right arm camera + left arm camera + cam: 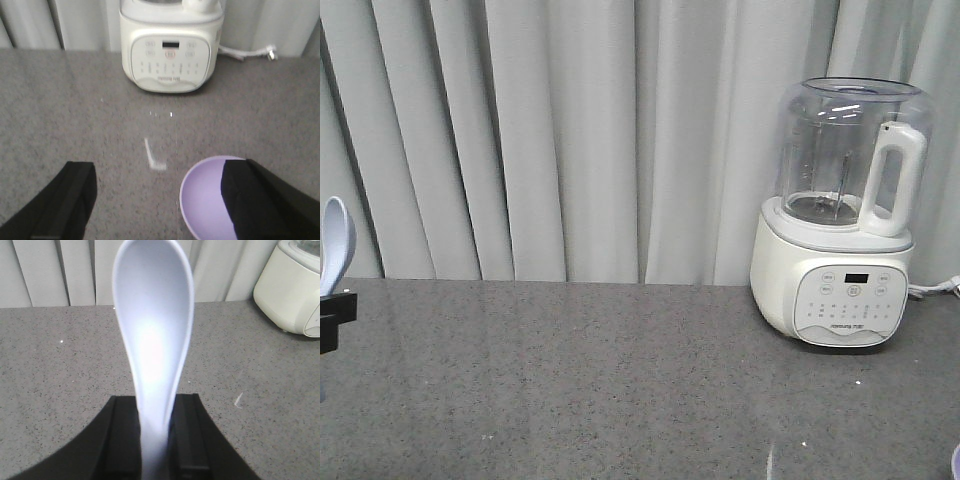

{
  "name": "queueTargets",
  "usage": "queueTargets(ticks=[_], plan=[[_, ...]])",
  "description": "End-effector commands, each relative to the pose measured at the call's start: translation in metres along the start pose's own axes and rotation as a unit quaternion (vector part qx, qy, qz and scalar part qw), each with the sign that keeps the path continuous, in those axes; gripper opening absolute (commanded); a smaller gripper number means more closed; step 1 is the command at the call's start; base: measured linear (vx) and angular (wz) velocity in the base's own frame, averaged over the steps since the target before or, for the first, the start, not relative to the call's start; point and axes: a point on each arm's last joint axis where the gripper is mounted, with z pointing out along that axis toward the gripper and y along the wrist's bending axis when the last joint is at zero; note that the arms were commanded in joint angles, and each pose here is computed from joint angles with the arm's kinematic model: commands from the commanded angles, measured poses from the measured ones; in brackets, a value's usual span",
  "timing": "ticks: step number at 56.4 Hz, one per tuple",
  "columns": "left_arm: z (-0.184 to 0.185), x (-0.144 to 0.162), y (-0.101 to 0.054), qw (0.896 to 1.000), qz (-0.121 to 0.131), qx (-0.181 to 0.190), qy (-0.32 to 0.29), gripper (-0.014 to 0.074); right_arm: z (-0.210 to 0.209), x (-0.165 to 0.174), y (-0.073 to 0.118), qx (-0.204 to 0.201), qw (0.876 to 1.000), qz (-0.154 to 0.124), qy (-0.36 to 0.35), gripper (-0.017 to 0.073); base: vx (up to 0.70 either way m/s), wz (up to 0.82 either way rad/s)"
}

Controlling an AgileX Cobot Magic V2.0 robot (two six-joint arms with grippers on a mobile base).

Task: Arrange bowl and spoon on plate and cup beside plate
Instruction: 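Grasp the white spoon with the left gripper and lift it, then grasp the lilac bowl rim with the right gripper and lift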

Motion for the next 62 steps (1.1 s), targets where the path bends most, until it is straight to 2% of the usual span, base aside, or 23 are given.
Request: queueTargets(ticks=[1, 7, 13, 19, 32, 43, 44, 49, 62], plan=[[-0.010, -0.015, -0.004, 0.998, -0.005, 0.003, -0.055, -0.0008, 0.005, -0.014, 0.000, 0.008, 1.000, 0.005, -0.022, 0.0544, 0.00, 0.00], [-0.010, -0.015, -0.004, 0.999, -0.005, 0.004, -0.054, -0.0006, 0.013, -0.018, -0.001, 0.023, 0.999, 0.023, -0.007, 0.0544, 0.00, 0.00], [-0.010, -0.015, -0.004, 0.999, -0.005, 0.004, -0.052, -0.0006, 0.022, -0.024, -0.006, 0.060, 0.998, 0.005, 0.010, 0.0544, 0.00, 0.00], [-0.009, -0.014, -0.004, 0.999, -0.001, 0.003, -0.049, -0.0008, 0.032, -0.025, -0.017, 0.099, 0.995, 0.007, 0.024, 0.0544, 0.00, 0.00], [-0.009, -0.013, -0.004, 0.999, -0.001, 0.004, -0.043, -0.0006, 0.053, -0.018, -0.056, 0.188, 0.978, 0.058, 0.068, 0.0536, 0.00, 0.00], [-0.009, -0.011, -0.005, 0.999, -0.002, 0.007, -0.035, -0.0006, 0.092, -0.008, -0.066, 0.194, 0.970, 0.079, 0.126, 0.0528, 0.00, 0.00], [-0.009, -0.010, -0.005, 1.000, -0.001, 0.009, -0.028, -0.0006, 0.119, 0.002, -0.067, 0.188, 0.963, 0.083, 0.173, 0.0528, 0.00, 0.00], [-0.009, -0.009, -0.006, 1.000, -0.001, 0.011, -0.022, -0.0006, 0.136, 0.011, -0.070, 0.190, 0.956, 0.083, 0.206, 0.0528, 0.00, 0.00], [-0.009, -0.007, -0.006, 1.000, 0.000, 0.015, -0.009, -0.0006, 0.148, 0.017, -0.076, 0.208, 0.950, 0.047, 0.231, 0.0528, 0.00, 0.00]])
